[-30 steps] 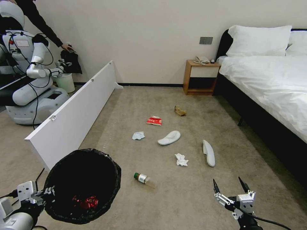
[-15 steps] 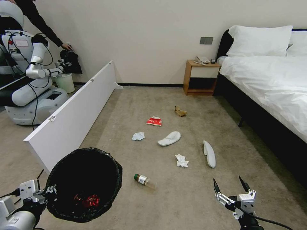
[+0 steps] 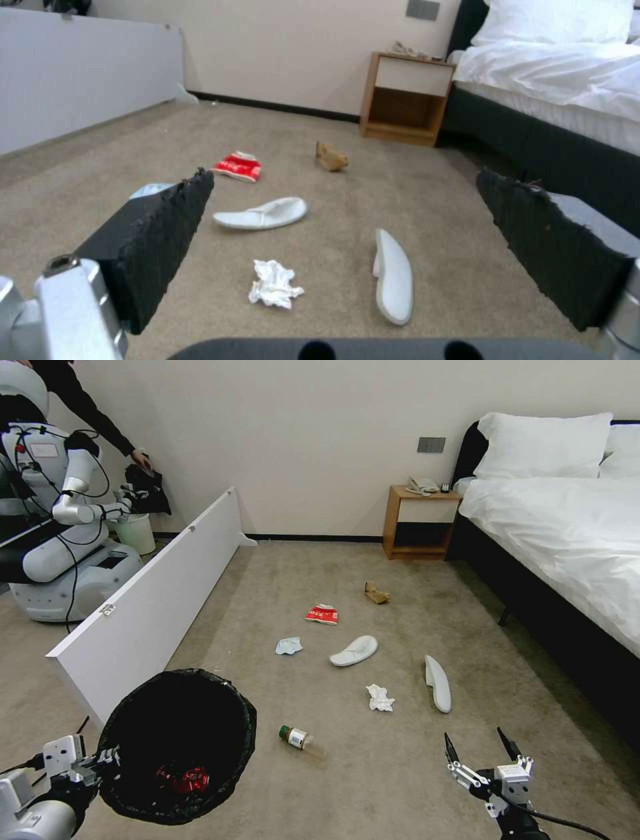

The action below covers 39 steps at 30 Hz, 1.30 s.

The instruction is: Pick up the trash bin, then pick up the garbage from the floor and place it into the trash bin.

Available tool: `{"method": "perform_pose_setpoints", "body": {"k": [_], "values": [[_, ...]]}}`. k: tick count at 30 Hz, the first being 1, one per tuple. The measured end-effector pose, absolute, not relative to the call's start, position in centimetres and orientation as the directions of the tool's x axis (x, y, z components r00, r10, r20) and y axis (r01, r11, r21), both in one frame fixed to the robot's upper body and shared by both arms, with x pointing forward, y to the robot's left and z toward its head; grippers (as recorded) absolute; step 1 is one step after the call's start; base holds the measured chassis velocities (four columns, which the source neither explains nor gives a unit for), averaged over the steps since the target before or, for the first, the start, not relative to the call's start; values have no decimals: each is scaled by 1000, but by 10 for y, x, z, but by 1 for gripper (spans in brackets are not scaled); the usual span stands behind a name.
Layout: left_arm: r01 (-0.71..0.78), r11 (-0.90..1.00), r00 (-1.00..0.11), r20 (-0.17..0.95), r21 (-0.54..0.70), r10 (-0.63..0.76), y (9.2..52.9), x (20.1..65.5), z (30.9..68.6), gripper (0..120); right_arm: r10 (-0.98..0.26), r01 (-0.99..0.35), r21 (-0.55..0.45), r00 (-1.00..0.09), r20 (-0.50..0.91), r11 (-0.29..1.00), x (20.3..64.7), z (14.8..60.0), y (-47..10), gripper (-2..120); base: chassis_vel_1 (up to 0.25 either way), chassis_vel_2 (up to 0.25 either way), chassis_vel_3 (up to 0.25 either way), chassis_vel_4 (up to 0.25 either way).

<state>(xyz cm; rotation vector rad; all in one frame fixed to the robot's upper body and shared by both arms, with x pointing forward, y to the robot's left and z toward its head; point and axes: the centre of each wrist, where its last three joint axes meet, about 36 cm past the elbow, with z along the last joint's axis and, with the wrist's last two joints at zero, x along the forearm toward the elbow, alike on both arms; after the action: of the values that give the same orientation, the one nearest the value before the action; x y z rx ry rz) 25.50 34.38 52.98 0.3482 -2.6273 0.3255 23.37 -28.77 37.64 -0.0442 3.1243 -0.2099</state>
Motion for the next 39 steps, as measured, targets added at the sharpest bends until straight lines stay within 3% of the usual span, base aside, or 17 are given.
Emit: {"method": "perform_pose_setpoints", "body": {"k": [39], "values": [[-289, 943, -865, 469, -168, -181, 343, 257, 532, 2, -35, -34, -120, -999, -13, 992, 237, 380, -289, 100, -15, 14, 15, -15]]}}
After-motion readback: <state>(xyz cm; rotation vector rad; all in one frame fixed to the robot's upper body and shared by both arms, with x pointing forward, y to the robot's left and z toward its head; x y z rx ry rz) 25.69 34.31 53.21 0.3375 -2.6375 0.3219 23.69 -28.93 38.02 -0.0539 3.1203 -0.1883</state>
